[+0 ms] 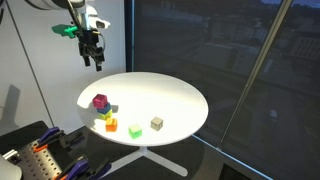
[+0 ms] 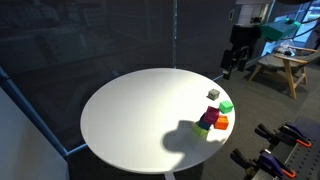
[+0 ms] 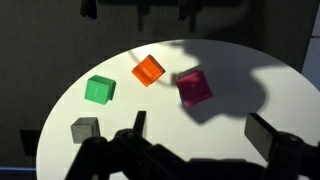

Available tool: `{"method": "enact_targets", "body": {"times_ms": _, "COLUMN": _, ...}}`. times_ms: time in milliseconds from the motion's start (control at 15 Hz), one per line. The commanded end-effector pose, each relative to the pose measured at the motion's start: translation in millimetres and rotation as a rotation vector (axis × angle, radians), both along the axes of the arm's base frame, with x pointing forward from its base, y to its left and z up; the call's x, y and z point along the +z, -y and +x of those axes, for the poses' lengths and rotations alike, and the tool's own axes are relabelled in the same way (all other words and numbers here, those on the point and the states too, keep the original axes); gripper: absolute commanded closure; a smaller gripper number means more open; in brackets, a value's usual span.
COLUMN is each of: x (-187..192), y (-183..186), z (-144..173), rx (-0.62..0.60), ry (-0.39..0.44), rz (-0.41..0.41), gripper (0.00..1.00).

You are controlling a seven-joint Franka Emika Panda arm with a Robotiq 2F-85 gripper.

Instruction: Pick up the pink block and put it on the blue block

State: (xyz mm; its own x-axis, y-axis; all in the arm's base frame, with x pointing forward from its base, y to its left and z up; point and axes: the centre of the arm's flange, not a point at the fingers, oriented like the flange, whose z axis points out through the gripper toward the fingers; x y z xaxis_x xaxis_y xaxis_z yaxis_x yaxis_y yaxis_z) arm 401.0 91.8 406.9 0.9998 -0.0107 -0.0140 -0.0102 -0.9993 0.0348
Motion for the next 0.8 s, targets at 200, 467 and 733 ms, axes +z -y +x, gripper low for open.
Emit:
{"method": "enact_targets", "body": {"times_ms": 200, "x": 27, "y": 13, "z": -15, "rx": -0.058, "ry": 0.022, "rz": 0.020, "gripper": 0.00}}
{"method": "enact_targets", "body": {"times_ms": 467, "x": 33, "y": 12, "z": -20, "rx": -0.053, "ry": 0.027, "rz": 0.046, "gripper": 0.00}}
{"method": "enact_targets", "body": {"times_ms": 733, "x": 36, "y": 12, "z": -22, "rx": -0.049, "ry": 0.034, "rz": 0.058, "gripper": 0.00}}
